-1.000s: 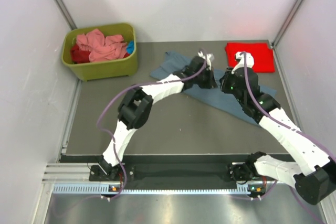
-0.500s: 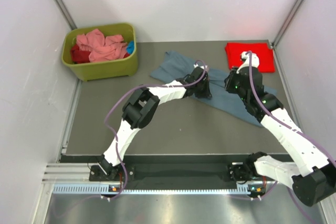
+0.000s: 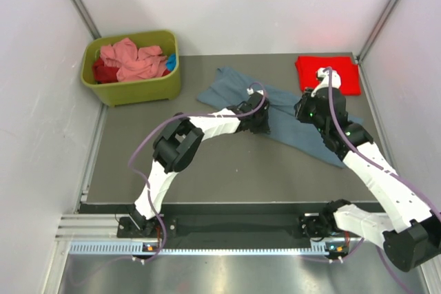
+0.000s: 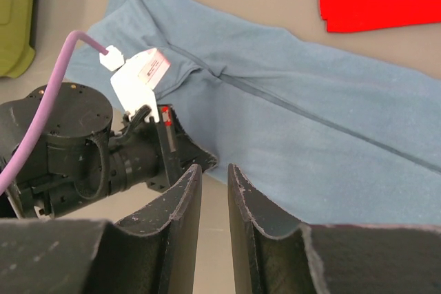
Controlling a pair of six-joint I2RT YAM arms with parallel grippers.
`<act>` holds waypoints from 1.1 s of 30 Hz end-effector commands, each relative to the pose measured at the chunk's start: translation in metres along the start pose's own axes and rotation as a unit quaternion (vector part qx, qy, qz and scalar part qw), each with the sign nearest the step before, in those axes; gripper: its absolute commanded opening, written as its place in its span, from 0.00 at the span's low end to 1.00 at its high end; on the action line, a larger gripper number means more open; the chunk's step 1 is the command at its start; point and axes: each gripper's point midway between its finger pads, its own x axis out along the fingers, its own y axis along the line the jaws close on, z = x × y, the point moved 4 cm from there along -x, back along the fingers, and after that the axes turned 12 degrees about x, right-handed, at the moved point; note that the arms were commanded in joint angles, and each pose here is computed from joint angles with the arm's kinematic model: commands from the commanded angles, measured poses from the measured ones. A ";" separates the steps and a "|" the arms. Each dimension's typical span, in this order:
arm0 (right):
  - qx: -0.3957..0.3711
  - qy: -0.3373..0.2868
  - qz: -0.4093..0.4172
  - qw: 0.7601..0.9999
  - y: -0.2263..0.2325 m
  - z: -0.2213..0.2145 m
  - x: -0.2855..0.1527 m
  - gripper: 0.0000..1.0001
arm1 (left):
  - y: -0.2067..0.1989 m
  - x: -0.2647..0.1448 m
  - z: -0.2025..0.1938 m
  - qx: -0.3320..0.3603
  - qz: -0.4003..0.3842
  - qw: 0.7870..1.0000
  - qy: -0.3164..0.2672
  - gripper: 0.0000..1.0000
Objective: Fold and stack the t-shirts
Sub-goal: Fold the tshirt
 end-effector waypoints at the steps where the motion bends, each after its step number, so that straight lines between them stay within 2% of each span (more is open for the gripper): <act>1: 0.013 -0.018 0.017 1.000 0.004 0.010 -0.009 0.23 | 0.047 -0.016 -0.046 0.009 0.113 0.990 0.083 0.00; 4: 0.015 -0.019 0.018 1.000 0.004 0.010 -0.011 0.23 | 0.048 -0.025 -0.044 0.010 0.119 0.990 0.078 0.00; 7: 0.016 -0.017 0.020 1.000 0.003 0.008 -0.011 0.24 | 0.036 -0.035 -0.035 0.015 0.088 0.994 0.064 0.00; 10: 0.016 -0.015 0.018 1.000 0.002 0.006 -0.010 0.24 | 0.015 -0.051 -0.010 0.026 0.043 0.998 0.038 0.00; 11: 0.015 -0.012 0.017 1.000 0.001 0.004 -0.008 0.24 | 0.005 -0.061 0.011 0.026 0.034 0.999 0.016 0.00; 13: 0.014 -0.009 0.013 1.000 0.000 0.003 -0.005 0.24 | 0.013 -0.076 0.036 0.024 0.048 0.999 0.001 0.00; 16: 0.012 -0.004 0.016 1.000 0.002 0.001 -0.002 0.24 | 0.053 -0.092 0.064 0.019 0.119 0.992 -0.026 0.00; 22: 0.015 -0.004 0.022 1.000 0.005 0.002 0.006 0.24 | 0.135 -0.100 0.099 -0.044 0.173 0.982 -0.054 0.00; 24: 0.015 -0.004 0.024 1.000 0.007 0.004 0.009 0.24 | 0.158 -0.096 0.104 -0.056 0.184 0.980 -0.055 0.00; 28: 0.014 -0.005 0.025 1.000 0.011 0.008 0.015 0.24 | 0.179 -0.082 0.121 -0.060 0.192 0.978 -0.061 0.00; 33: 0.012 -0.006 0.025 1.000 0.011 0.009 0.018 0.24 | 0.216 -0.053 0.112 -0.061 0.245 0.967 -0.031 0.00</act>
